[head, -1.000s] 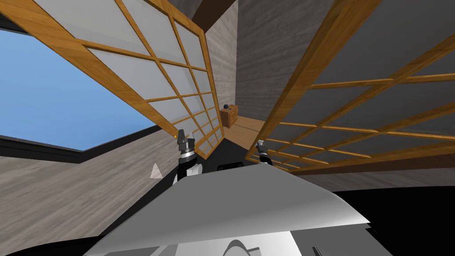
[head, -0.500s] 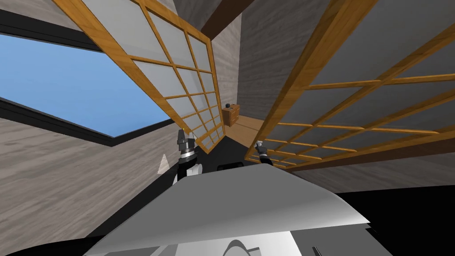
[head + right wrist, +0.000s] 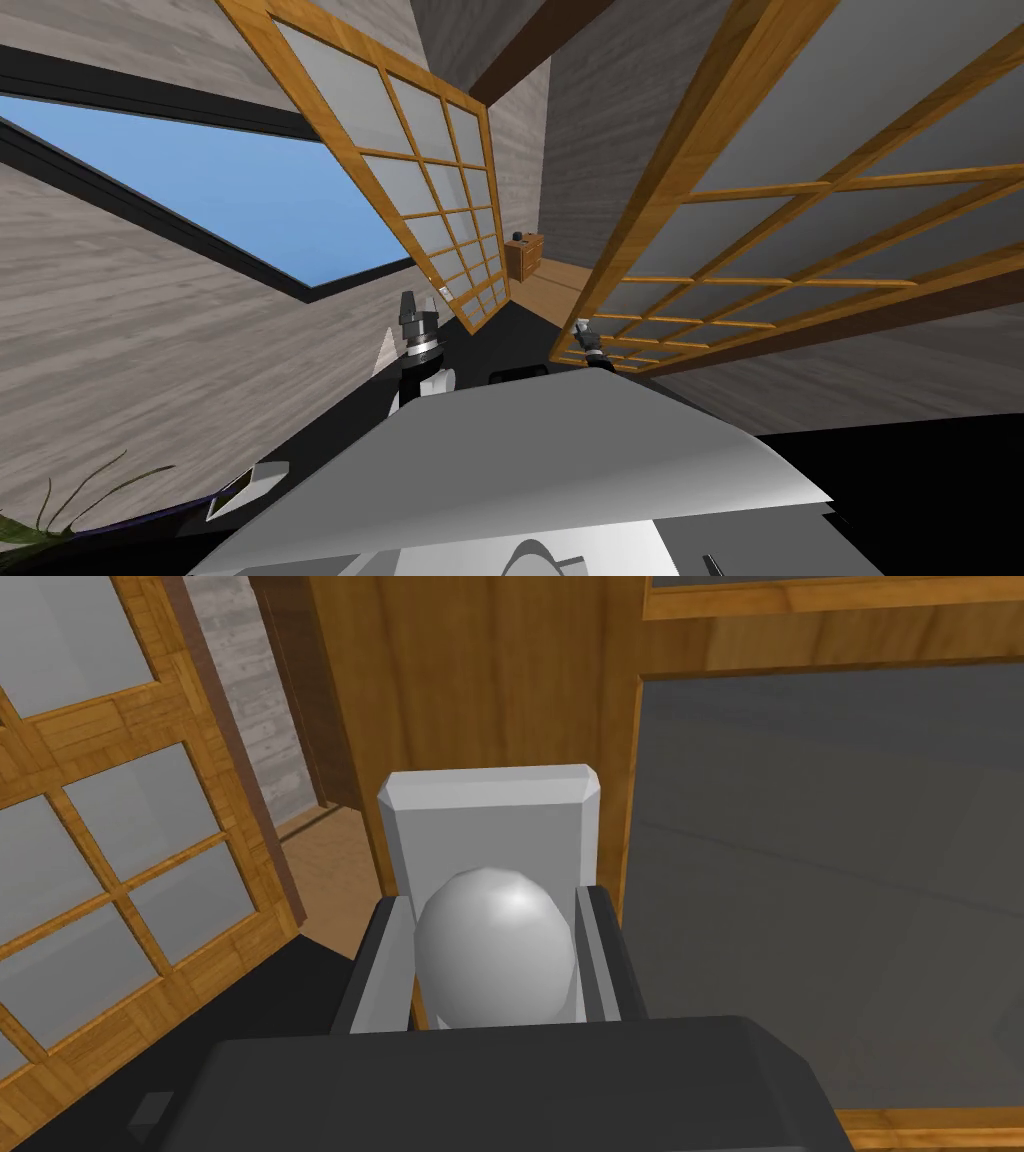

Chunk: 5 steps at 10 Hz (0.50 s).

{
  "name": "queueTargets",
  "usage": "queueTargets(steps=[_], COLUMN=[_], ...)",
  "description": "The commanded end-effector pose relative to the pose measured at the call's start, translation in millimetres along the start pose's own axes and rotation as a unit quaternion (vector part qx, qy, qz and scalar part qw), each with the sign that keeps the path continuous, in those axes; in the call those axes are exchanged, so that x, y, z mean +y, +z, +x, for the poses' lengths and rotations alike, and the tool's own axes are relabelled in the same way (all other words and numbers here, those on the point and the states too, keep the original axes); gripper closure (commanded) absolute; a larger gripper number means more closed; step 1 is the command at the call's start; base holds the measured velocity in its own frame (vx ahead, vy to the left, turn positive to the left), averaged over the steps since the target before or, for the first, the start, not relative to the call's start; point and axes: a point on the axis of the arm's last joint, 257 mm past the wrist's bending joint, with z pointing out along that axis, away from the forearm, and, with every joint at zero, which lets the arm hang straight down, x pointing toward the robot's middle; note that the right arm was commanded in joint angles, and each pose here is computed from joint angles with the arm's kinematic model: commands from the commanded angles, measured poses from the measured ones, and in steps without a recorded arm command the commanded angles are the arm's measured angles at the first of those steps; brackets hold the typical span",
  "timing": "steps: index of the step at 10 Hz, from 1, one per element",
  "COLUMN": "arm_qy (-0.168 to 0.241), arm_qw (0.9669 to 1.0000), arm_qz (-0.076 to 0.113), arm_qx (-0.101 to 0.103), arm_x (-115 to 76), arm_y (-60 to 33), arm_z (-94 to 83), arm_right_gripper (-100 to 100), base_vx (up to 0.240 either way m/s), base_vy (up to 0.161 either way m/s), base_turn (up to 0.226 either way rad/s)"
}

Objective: Pull the door open

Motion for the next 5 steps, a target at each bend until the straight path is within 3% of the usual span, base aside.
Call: queueTargets(steps=[1, 2, 5], arm_qy=[0.0, 0.0, 0.0], arm_qw=[1.0, 0.9999, 0.9993], arm_qz=[0.0, 0.015, 0.038], arm_qx=[0.0, -0.001, 0.001], arm_x=[0.0, -2.3, -4.1], arm_y=[0.0, -9.6, -23.0], arm_z=[0.0, -1.6, -0.5], arm_right_gripper=[100, 100, 100], base_vx=[-0.111, -0.152, -0.223], base_vy=[0.004, -0.031, -0.039], base_turn=[0.016, 0.088, 0.115])
